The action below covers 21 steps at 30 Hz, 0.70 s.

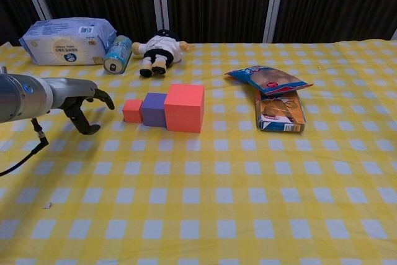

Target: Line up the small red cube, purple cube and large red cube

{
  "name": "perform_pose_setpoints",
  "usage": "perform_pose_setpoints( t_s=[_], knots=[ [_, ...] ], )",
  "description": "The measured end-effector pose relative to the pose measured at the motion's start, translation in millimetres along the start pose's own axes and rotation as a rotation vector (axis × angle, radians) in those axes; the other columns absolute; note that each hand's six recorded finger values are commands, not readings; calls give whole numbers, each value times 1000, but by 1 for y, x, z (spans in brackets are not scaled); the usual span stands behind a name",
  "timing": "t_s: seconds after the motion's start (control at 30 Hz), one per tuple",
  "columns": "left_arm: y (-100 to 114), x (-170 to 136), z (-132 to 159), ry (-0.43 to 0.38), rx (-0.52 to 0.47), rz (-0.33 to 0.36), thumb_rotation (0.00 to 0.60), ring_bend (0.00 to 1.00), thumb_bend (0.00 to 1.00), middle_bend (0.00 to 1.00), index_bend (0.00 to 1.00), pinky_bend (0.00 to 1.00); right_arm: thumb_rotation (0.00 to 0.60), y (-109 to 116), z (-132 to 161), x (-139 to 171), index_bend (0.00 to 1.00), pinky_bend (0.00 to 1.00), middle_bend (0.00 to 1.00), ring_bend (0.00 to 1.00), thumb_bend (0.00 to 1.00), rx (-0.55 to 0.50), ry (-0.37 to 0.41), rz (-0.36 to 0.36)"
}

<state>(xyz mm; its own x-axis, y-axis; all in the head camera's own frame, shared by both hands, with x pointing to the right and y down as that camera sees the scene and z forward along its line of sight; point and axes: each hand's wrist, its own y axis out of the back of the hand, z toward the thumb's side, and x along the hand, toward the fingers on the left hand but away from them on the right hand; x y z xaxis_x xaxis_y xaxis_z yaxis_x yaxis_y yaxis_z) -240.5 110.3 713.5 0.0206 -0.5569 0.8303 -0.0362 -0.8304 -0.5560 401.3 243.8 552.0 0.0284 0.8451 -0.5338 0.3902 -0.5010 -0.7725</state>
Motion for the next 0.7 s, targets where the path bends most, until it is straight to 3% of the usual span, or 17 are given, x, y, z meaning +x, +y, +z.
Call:
perform_pose_setpoints(
  t_s=[0.7],
  knots=[
    [-9, 1, 21, -37, 10, -10, 600, 0, 528, 0, 149, 0, 600, 0, 0, 0, 0, 0, 0, 0, 344, 1, 2, 1]
  ],
)
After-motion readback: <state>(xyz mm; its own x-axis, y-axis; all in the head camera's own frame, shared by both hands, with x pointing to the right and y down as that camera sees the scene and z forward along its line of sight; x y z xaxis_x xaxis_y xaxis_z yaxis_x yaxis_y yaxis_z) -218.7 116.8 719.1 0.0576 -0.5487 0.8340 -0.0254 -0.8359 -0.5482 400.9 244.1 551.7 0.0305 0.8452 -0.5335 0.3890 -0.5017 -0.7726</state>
